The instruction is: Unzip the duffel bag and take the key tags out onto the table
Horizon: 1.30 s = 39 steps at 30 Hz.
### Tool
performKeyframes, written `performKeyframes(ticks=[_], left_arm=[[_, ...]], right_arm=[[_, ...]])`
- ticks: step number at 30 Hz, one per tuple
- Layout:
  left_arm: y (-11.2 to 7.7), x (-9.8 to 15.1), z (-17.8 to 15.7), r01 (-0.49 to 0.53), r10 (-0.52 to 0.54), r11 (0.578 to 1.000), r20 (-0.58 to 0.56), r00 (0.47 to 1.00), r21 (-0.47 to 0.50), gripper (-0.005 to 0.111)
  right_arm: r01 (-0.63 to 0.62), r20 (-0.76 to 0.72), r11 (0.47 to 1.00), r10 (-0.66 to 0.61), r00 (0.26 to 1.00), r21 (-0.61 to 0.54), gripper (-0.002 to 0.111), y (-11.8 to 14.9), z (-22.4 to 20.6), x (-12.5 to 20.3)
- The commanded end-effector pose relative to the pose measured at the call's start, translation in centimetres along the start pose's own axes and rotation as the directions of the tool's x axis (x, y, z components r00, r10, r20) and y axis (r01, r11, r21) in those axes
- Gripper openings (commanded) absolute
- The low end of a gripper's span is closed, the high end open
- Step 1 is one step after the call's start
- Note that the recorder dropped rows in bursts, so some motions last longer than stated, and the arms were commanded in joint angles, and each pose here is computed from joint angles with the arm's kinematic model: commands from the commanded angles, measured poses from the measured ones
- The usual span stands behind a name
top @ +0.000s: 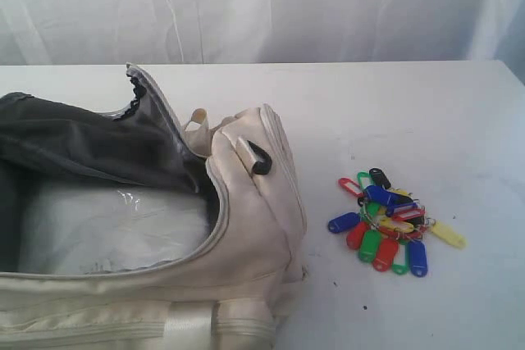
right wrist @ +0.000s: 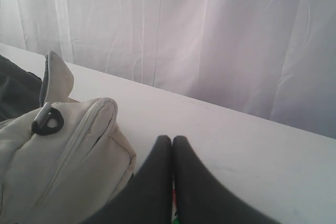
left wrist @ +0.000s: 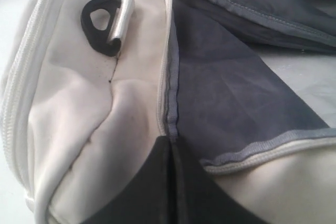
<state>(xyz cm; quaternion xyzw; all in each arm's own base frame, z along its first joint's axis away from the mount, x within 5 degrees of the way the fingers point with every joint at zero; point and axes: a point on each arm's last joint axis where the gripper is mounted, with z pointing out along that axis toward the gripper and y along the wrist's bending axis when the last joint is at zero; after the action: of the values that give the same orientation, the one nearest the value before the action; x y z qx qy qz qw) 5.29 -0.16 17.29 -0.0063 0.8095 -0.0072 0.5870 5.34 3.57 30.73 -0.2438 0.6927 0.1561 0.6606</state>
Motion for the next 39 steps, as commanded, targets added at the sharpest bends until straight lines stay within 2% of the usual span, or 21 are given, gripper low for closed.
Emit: performKeyframes(ticks=[1,5,39], left_arm=[[-0.10,0.57,0.08,0.066,-0.065,0.998,-0.036,0.997,0.013,0.000],[-0.10,0.57,0.08,0.042,-0.041,0.999,-0.036,0.998,0.013,0.000],[-0.10,0.57,0.08,0.042,-0.041,0.999,-0.036,0.998,0.013,0.000]], right_arm=[[0.001,0.000,1.000,-0.001,1.000,-0.001,0.000,0.01,-0.04,0.11],[0.001,0.000,1.000,-0.001,1.000,-0.001,0.000,0.01,-0.04,0.11],[0.001,0.000,1.000,-0.001,1.000,-0.001,0.000,0.01,-0.04,0.11]])
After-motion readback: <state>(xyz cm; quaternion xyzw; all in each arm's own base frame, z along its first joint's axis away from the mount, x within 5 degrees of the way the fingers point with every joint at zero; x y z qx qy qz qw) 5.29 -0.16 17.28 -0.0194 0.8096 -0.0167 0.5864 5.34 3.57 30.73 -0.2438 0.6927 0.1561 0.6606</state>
